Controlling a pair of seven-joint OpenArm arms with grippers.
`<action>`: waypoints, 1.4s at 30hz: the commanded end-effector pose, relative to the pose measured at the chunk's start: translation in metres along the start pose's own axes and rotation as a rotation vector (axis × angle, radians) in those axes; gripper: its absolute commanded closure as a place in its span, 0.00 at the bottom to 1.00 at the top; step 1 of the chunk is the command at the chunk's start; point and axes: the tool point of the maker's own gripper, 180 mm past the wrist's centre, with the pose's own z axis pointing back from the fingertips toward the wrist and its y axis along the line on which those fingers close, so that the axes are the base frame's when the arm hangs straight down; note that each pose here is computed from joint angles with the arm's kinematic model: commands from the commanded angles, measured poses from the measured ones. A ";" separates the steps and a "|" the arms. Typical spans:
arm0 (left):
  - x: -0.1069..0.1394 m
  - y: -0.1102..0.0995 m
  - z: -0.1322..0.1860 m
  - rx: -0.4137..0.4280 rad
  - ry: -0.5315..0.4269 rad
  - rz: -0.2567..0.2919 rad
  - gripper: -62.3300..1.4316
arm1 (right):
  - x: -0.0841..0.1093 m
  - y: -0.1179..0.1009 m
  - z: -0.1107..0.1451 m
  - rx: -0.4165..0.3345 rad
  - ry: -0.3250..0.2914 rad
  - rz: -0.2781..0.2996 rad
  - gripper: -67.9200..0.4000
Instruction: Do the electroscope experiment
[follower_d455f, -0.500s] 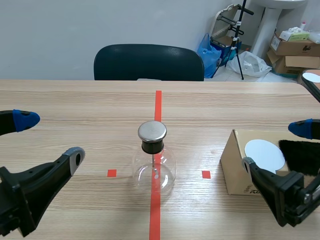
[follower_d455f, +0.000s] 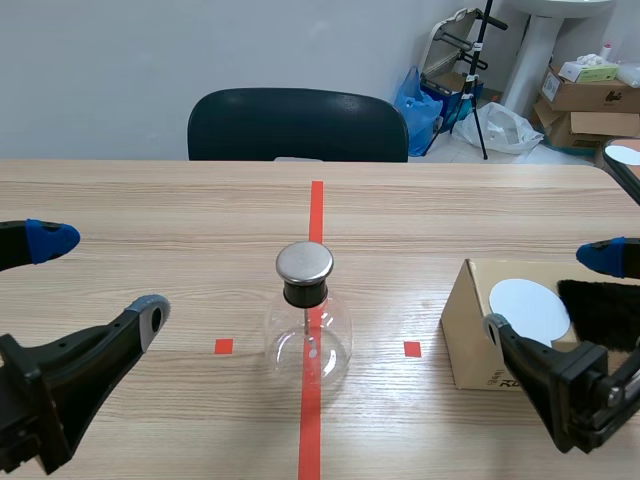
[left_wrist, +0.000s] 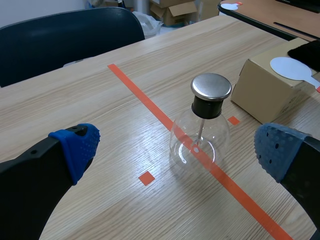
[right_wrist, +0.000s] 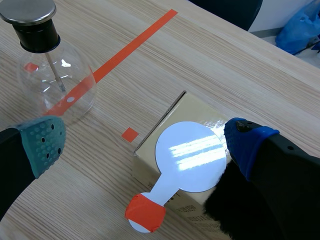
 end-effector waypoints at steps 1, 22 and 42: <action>0.008 -0.003 -0.002 -0.002 -0.031 0.005 0.00 | 0.010 -0.004 0.001 -0.010 -0.036 0.002 0.00; 0.009 -0.003 -0.002 -0.002 -0.036 0.006 0.00 | 0.000 0.011 0.008 0.027 0.030 0.127 0.00; 0.010 -0.003 -0.002 -0.002 -0.039 0.004 0.00 | -0.032 0.026 0.057 -0.099 0.157 0.639 0.00</action>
